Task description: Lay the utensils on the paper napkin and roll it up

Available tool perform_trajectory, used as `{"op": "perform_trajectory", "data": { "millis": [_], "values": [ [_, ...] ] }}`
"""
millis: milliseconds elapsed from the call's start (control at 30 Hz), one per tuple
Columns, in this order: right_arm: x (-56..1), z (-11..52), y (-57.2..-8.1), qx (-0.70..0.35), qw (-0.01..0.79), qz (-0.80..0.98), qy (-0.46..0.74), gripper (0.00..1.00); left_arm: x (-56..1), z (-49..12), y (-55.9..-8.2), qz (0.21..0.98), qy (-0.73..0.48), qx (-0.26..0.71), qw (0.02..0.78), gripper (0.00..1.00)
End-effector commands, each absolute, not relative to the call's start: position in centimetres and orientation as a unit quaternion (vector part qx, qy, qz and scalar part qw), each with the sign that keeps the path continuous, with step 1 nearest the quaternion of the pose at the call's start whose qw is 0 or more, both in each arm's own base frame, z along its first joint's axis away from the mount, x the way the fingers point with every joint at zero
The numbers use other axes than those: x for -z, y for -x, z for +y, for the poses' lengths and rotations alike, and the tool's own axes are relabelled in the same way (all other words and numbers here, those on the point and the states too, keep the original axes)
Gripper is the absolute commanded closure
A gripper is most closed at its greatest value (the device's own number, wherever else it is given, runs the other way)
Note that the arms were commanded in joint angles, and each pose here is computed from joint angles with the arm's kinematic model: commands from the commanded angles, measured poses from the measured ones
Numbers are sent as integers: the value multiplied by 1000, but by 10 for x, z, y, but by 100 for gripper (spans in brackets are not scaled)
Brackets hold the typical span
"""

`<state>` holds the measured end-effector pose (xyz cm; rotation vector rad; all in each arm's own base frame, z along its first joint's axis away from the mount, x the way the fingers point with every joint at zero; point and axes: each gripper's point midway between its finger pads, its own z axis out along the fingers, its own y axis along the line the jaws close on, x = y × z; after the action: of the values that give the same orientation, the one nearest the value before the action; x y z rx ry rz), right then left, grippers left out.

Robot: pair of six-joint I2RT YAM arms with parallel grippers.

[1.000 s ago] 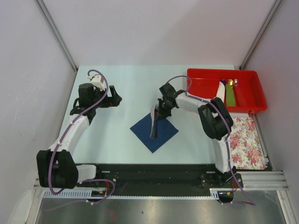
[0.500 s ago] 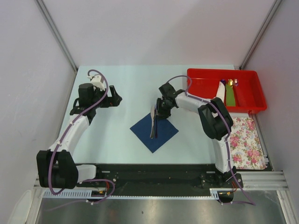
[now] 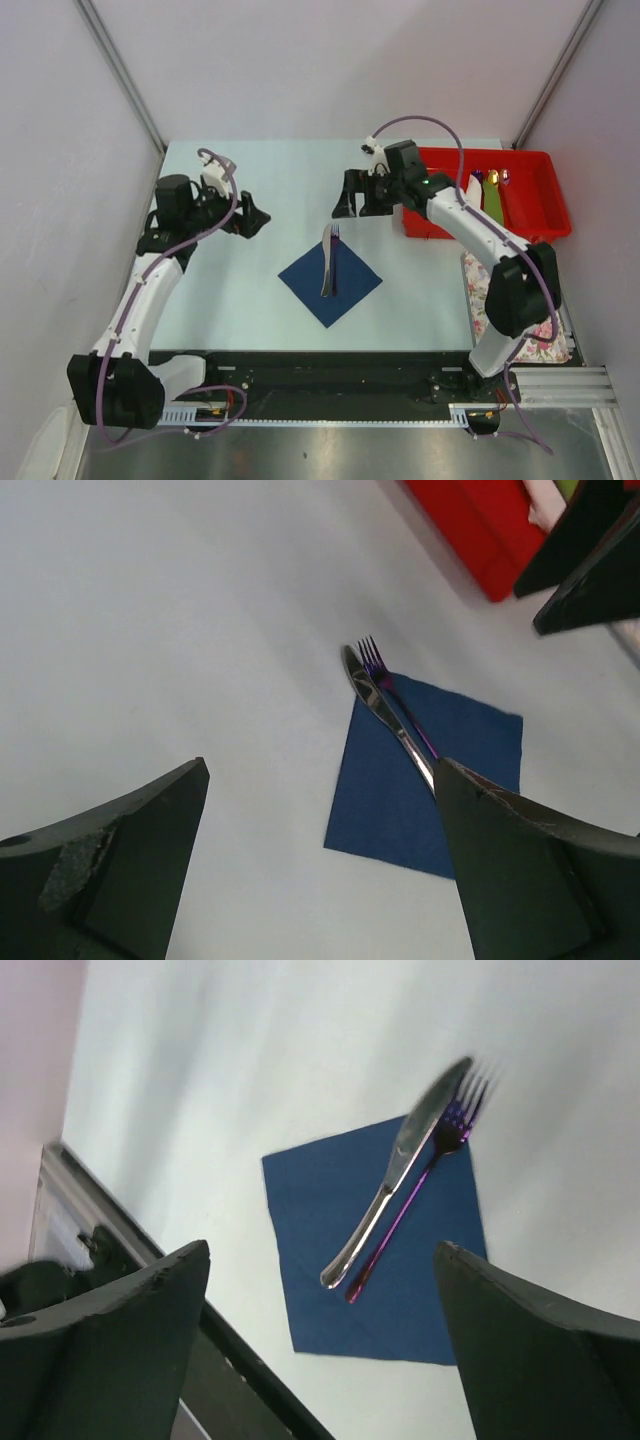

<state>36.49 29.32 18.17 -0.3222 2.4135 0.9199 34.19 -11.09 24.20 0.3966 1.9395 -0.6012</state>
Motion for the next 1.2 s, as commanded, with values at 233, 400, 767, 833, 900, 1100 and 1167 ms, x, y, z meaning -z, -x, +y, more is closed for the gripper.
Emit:
{"op": "perform_trajectory", "data": {
  "millis": [233, 400, 767, 833, 900, 1100, 1167],
  "values": [
    [-170, 267, -281, -447, 182, 833, 271, 0, -159, -234, -200, 590, -614, 241, 466, 15],
    [-132, 262, -259, -493, 69, 839, 220, 0, -110, -262, -160, 481, -718, 245, 440, 39],
    [-124, 247, -278, -477, 82, 854, 189, 0, -52, -283, -137, 412, -808, 159, 391, 64],
    [-124, 244, -281, -476, 83, 856, 181, 0, -48, -289, -137, 404, -812, 146, 394, 65],
    [-123, 241, -283, -476, 81, 859, 173, 0, -41, -288, -137, 406, -817, 129, 389, 65],
    [-123, 238, -288, -479, 81, 859, 163, 0, -29, -286, -143, 412, -821, 94, 384, 66],
    [-122, 238, -288, -478, 79, 859, 162, 0, -25, -283, -147, 415, -822, 81, 380, 66]
  ]
}}
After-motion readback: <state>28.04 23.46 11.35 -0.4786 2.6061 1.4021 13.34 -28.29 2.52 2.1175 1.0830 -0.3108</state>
